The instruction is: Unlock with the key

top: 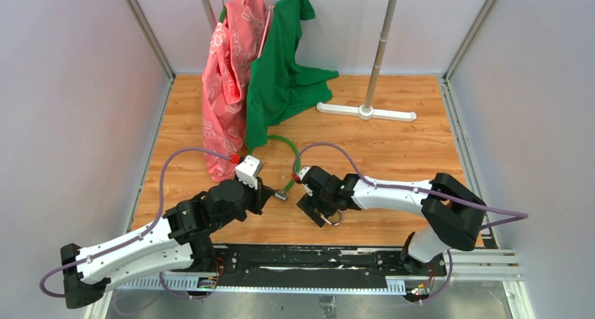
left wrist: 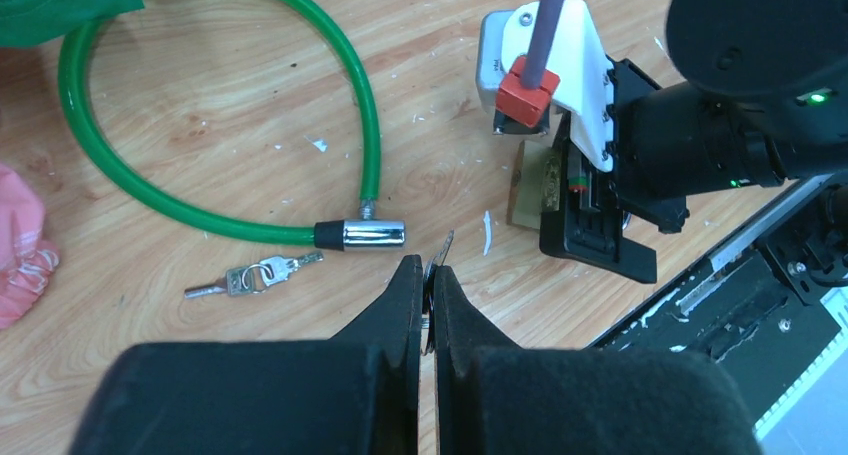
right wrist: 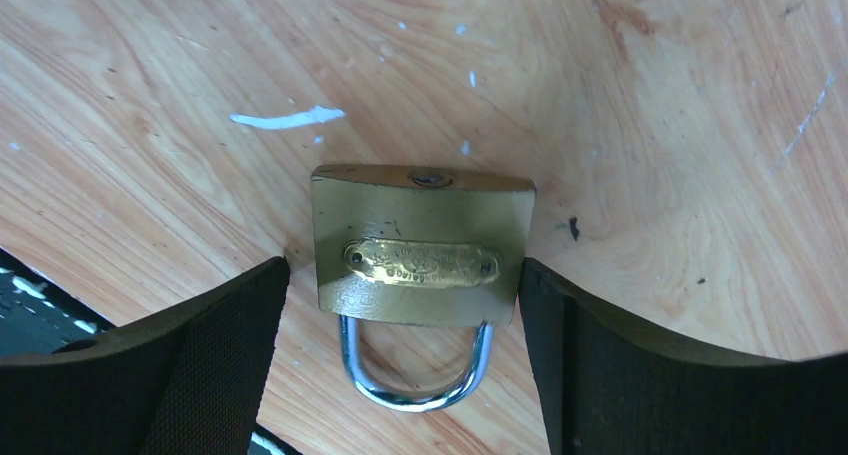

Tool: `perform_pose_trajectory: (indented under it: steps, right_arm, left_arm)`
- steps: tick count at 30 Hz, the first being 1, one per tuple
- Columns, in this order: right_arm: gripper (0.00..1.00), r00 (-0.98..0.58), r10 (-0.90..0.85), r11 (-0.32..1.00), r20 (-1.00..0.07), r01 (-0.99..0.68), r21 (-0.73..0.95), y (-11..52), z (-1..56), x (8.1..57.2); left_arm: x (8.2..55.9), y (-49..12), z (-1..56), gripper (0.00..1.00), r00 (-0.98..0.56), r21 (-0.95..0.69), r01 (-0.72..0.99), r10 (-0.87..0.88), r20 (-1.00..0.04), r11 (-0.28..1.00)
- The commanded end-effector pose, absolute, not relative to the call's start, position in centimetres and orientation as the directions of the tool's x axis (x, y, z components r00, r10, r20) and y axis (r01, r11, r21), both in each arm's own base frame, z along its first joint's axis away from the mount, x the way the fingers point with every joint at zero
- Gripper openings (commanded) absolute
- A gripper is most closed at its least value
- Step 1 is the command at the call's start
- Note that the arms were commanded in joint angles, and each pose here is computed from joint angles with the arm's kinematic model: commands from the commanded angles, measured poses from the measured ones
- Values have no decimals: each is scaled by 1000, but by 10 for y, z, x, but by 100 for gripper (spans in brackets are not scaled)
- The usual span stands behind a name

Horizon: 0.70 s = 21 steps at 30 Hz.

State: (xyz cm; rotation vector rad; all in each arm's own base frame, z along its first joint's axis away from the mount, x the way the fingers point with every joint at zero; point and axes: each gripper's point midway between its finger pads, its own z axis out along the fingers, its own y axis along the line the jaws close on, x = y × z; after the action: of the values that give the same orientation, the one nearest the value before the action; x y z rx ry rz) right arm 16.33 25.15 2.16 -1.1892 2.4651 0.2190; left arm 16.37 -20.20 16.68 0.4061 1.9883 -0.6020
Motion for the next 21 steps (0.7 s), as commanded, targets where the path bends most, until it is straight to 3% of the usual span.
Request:
perform_pose_trajectory:
  steps: [1, 6, 15, 21]
  right_arm:
    - [87, -506, -731, 611, -459, -784, -110, 246, 6, 167]
    - [83, -494, -704, 612, -511, -786, -82, 247, -7, 164]
    - [46, -560, -675, 654, -480, -756, -36, 247, -22, 156]
    - [43, -526, -655, 660, -542, -748, -71, 266, -13, 177]
  left_arm:
    - [165, -206, 179, 0, -456, -258, 523, 11, -890, 812]
    - [164, -205, 179, 0, -462, -266, 521, 6, -887, 811]
    - [164, -205, 178, 0, -469, -277, 512, -5, -883, 813]
    - [166, -209, 178, 0, -471, -282, 512, -10, -882, 812]
